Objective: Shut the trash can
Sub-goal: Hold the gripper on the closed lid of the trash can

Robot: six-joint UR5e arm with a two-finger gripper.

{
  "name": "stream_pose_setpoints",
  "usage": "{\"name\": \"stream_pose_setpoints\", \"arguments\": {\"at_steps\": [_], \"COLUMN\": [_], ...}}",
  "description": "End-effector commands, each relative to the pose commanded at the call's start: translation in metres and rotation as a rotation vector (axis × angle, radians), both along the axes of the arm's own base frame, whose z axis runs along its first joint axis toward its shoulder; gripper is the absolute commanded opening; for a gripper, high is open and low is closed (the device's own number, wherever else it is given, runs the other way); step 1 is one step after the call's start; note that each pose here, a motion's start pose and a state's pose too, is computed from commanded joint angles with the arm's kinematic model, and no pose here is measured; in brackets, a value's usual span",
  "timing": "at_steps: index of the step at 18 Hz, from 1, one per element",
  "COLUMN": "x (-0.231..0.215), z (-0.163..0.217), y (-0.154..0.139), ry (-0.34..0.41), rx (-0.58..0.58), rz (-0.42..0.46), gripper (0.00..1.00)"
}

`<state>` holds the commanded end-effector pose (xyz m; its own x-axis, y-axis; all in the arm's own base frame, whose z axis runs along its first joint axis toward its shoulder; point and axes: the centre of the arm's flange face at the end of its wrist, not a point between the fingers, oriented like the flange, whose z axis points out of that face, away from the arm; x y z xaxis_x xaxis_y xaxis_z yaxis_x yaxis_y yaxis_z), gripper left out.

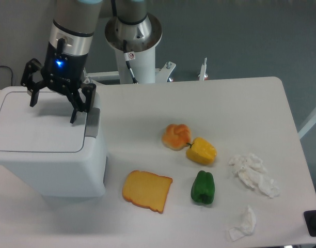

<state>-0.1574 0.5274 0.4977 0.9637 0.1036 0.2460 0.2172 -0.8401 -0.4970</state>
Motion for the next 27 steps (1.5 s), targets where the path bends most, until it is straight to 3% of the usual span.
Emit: {"name": "stream_pose_setpoints", "arguments": {"at_steps": [27], "x": [-0.01], "z": [0.007], "y": [0.002], "ry": [0.003], "rx": [0.01], "rz": [0.014], "gripper": [1.0]}}
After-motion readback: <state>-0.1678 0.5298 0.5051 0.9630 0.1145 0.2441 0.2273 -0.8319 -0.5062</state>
